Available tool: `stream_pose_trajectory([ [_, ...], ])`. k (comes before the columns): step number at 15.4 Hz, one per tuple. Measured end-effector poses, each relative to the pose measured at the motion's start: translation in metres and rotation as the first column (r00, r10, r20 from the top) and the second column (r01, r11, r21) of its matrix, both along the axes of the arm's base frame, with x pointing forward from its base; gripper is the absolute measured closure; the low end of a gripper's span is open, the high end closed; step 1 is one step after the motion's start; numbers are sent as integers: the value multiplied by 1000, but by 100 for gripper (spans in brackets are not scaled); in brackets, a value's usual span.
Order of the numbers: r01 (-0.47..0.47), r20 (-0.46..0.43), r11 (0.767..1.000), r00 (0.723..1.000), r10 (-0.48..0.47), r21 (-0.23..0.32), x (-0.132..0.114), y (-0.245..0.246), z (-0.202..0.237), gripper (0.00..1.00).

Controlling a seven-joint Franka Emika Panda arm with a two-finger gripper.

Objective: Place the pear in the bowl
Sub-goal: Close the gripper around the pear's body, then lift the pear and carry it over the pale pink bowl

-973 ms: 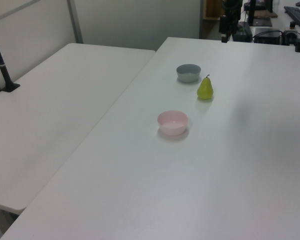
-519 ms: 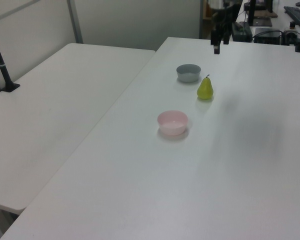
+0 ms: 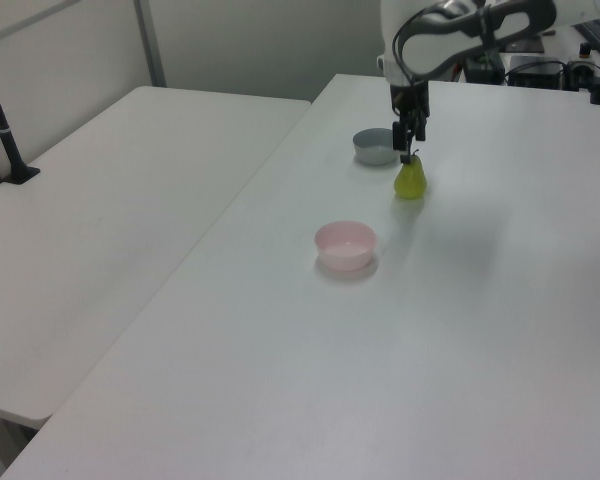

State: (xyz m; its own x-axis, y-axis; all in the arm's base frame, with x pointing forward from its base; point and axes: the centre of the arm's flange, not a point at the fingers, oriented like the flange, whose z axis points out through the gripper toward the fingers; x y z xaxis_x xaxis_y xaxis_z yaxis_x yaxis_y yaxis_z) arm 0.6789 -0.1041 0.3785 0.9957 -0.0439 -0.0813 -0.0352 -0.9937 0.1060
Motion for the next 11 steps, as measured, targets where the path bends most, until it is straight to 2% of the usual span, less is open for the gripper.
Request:
stream_pose_trajectory([
  [7, -53, -34, 999, 998, 52, -10, 8, 20, -51, 0],
  [9, -68, -51, 997, 997, 66, -23, 7, 22, -58, 4],
  [10, -78, -52, 997, 996, 76, -24, 7, 22, -58, 12],
  [11, -83, -49, 996, 995, 82, -23, 7, 22, -55, 16],
])
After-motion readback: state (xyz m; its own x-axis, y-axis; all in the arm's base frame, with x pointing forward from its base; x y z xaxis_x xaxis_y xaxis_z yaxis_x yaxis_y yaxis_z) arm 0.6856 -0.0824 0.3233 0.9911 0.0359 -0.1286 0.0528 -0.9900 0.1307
